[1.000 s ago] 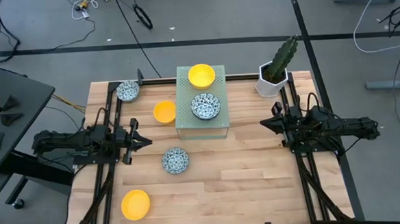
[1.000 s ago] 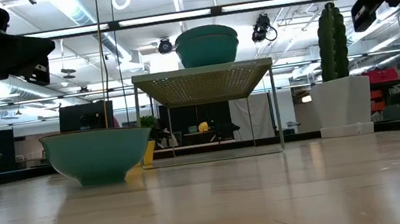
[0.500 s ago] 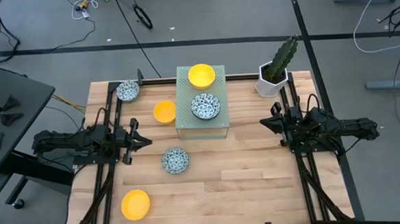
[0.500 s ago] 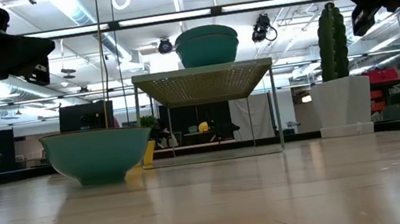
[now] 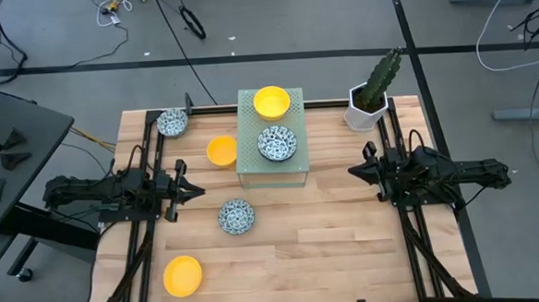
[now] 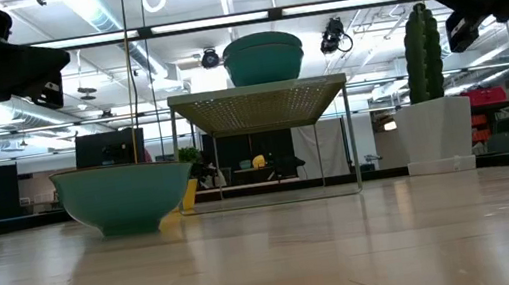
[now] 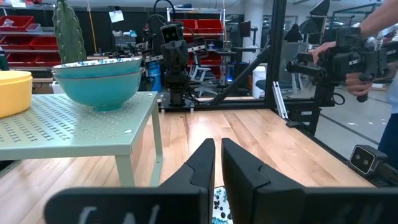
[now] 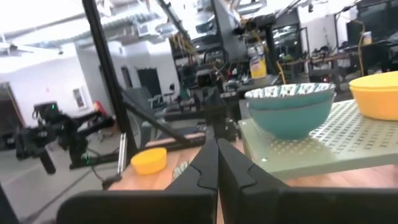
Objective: Pick & Place Mini bowls
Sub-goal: Stack the blue and white bowl on top of the other blue and white bowls on the shelf
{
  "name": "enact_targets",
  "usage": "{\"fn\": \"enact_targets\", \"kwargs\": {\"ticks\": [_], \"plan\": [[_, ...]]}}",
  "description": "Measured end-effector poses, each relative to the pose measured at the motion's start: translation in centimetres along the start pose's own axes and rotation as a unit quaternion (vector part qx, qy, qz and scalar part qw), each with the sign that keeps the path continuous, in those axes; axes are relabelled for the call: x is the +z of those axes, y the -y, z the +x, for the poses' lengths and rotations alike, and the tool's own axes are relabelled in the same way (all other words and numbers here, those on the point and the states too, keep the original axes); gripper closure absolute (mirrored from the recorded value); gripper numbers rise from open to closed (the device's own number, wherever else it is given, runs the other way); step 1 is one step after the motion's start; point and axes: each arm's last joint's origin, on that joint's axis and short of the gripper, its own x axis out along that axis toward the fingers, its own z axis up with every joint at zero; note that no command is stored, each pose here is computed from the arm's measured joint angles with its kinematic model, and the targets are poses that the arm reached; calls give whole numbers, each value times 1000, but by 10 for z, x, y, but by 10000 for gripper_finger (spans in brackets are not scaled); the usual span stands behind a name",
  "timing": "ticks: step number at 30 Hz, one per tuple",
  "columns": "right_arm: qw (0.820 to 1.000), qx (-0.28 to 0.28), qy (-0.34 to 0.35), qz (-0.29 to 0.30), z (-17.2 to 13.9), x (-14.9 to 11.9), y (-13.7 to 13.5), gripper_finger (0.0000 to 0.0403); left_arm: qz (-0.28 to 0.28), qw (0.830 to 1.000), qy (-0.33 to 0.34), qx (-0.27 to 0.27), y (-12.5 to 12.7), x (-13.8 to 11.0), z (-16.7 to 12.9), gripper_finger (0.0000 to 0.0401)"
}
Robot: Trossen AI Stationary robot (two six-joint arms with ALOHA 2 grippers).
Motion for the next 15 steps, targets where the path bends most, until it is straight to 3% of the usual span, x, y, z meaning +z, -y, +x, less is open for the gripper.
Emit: {"fn": "enact_targets", "kwargs": {"ticks": [15], "plan": [[997, 6, -65, -46, -1, -12, 2, 403, 0, 1000, 0, 0, 0, 0, 0, 367]]}}
